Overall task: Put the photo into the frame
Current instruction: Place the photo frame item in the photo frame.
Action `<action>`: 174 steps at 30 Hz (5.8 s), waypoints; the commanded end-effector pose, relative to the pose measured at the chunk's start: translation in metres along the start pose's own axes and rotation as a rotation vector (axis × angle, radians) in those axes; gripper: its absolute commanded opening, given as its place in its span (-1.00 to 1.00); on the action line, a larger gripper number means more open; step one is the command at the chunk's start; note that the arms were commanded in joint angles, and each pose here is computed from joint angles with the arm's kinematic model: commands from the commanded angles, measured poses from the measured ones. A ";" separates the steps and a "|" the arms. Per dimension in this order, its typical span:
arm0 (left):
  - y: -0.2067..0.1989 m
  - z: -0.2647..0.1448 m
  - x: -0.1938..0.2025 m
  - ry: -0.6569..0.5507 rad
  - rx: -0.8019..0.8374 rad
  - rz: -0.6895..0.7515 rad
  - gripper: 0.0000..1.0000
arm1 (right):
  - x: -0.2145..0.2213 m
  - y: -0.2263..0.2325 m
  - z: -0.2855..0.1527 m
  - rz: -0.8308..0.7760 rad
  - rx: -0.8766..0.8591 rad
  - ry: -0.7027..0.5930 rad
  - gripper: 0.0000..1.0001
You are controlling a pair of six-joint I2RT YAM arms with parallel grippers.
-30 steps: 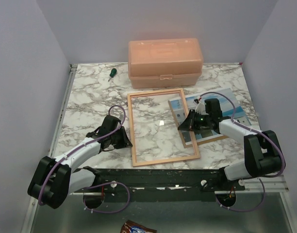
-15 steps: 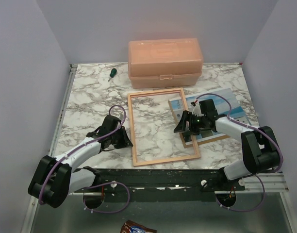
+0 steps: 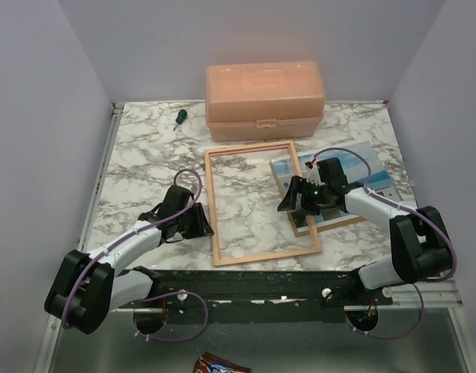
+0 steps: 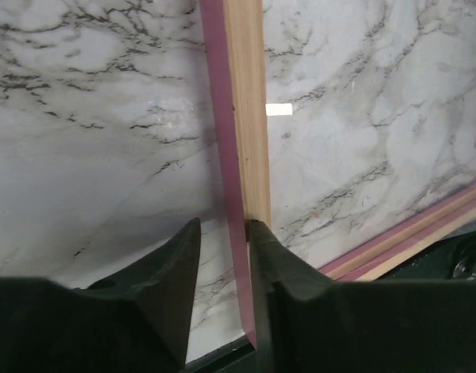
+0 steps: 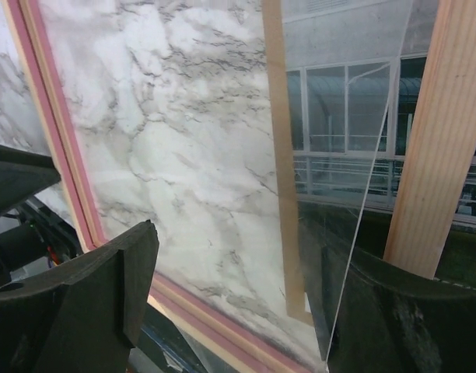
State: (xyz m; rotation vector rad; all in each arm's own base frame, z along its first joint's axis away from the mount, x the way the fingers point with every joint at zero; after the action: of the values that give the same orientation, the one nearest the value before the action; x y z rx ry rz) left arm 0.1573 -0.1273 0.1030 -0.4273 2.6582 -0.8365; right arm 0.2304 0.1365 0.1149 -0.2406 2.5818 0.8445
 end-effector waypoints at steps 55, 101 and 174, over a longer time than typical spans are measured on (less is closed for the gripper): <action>-0.022 0.011 0.021 -0.006 -0.114 0.159 -1.00 | 0.000 0.041 -0.060 -0.015 -0.099 -0.124 -0.99; 0.012 0.004 0.009 -0.022 -0.148 0.019 -0.43 | -0.040 0.085 -0.089 -0.048 -0.355 -0.257 -0.99; 0.011 0.006 0.008 0.003 -0.156 0.033 -0.46 | 0.013 0.034 -0.033 -0.024 -0.261 -0.137 -0.99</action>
State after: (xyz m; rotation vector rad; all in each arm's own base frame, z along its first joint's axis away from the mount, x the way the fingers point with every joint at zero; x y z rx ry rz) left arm 0.1609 -0.1322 0.1041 -0.4303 2.6454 -0.7180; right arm 0.2068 0.1419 0.1664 -0.2340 2.2850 1.1152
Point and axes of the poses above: each gripper's point midway between its finger pads, its own z axis out along the fingers, its own y axis along the line the jaws close on, x = y × z, the point moved 9 cm from there along -z, back along the fingers, and after that the axes turned 11 degrees about -z, right-handed, at the moved point
